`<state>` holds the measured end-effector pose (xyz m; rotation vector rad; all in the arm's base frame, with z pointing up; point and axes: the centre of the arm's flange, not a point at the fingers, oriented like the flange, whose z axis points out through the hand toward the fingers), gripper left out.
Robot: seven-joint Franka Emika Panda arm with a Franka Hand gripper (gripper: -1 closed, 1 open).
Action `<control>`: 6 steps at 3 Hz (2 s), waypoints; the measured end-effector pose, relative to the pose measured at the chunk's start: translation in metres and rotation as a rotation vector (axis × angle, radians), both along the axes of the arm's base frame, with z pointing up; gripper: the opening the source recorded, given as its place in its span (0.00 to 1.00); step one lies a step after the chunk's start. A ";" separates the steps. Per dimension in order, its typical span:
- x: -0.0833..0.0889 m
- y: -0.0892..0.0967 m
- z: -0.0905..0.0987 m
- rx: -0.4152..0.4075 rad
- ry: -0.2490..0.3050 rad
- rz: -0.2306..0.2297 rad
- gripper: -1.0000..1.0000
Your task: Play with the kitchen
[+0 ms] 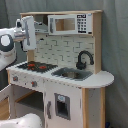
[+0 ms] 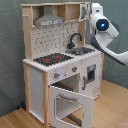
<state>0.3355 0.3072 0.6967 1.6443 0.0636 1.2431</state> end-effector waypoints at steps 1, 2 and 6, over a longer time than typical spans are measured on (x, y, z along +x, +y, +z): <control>0.020 0.012 0.004 -0.026 -0.024 -0.016 1.00; 0.034 0.032 0.009 -0.059 -0.040 -0.011 1.00; 0.088 0.021 0.015 -0.091 -0.034 -0.066 0.00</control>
